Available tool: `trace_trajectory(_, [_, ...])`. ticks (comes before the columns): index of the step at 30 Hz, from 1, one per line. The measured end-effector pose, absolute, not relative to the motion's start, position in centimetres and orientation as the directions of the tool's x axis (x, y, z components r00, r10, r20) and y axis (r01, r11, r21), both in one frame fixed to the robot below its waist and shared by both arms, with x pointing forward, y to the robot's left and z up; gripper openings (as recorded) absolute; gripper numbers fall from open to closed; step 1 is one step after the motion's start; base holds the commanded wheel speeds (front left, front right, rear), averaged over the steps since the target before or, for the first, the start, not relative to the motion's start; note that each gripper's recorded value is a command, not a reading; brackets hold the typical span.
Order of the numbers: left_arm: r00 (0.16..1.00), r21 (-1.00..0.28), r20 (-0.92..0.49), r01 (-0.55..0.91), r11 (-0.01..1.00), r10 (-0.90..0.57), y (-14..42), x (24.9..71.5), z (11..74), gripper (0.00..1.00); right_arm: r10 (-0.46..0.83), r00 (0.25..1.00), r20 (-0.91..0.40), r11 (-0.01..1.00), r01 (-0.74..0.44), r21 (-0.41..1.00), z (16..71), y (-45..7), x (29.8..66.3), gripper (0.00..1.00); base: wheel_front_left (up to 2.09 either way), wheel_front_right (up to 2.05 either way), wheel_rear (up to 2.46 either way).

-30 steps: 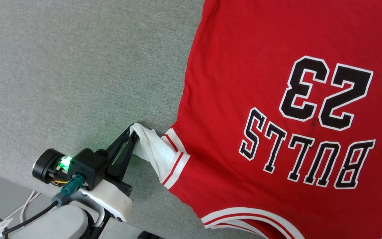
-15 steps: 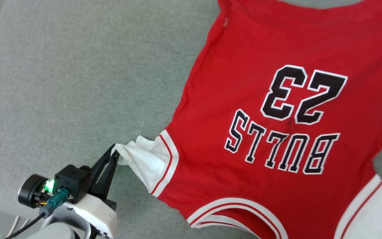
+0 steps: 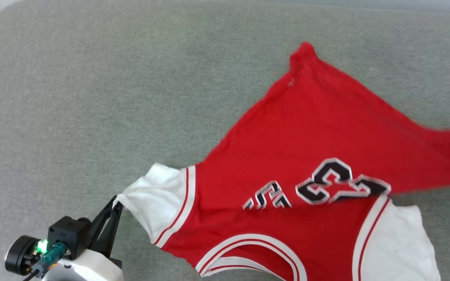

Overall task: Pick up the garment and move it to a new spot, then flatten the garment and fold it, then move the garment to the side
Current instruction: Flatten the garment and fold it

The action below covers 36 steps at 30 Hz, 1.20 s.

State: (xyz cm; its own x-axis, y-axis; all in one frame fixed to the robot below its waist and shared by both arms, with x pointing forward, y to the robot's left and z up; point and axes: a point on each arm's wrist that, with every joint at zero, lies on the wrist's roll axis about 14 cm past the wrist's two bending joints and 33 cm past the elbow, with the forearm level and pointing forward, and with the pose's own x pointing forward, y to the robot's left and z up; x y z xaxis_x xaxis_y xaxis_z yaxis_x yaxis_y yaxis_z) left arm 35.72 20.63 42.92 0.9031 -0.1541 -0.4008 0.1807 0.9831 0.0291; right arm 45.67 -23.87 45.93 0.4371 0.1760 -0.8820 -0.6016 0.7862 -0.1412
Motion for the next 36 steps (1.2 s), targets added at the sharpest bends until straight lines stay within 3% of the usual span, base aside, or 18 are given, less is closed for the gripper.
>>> trace_trajectory(7, [0.905, 0.019, -0.383, 0.211, 0.977, -0.188, 19.6, 35.7, 43.5, 0.0, 0.171, 0.256, -0.952, 0.846, -0.533, 0.009, 40.5, -27.1, 35.9, 0.0, 0.0, 0.0, 0.0])
trace_trajectory(13, [0.904, 0.009, -0.379, 0.218, 0.976, -0.199, 19.2, 35.7, 43.6, 0.0, 0.222, 0.148, -0.964, 0.88, -0.457, 0.132, 36.8, -26.8, 29.3, 0.0, 0.0, 0.0, 0.0])
trace_trajectory(19, [0.905, 0.008, -0.375, 0.219, 0.976, -0.2, 19.1, 35.3, 43.7, 0.0, 0.258, 0.167, -0.952, 0.899, -0.402, 0.174, 35.6, -25.9, 27.3, 0.0, 0.0, 0.0, 0.0])
trace_trajectory(20, [0.906, 0.008, -0.373, 0.22, 0.976, -0.201, 19.0, 35.2, 43.8, 0.0, 0.255, 0.181, -0.95, 0.903, -0.396, 0.167, 35.8, -26.0, 27.5, 0.29, 0.0, 0.0, 0.0])
trace_trajectory(21, [0.906, 0.008, -0.371, 0.221, 0.975, -0.202, 19.0, 35.2, 43.9, 0.0, 0.253, 0.204, -0.946, 0.906, -0.392, 0.159, 36.0, -26.1, 27.9, 1.0, 0.0, 0.0, 0.0])
trace_trajectory(30, [0.905, 0.004, -0.369, 0.227, 0.974, -0.21, 18.7, 35.0, 44.1, 0.0, 0.226, 0.524, -0.821, 0.907, -0.42, -0.018, 44.0, -27.0, 37.3, 1.0, 0.0, 0.0, 0.0])
trace_trajectory(33, [0.904, 0.004, -0.373, 0.227, 0.974, -0.209, 18.7, 35.0, 44.0, 0.0, 0.225, 0.597, -0.77, 0.883, -0.458, -0.097, 47.6, -26.3, 40.6, 1.0, 0.0, 0.0, 0.0])
trace_trajectory(36, [0.905, 0.011, -0.371, 0.23, 0.973, -0.21, 18.8, 35.4, 44.0, 0.0, 0.237, 0.625, -0.744, 0.851, -0.502, -0.151, 49.9, -24.8, 43.1, 1.0, 0.0, 0.0, 0.0])
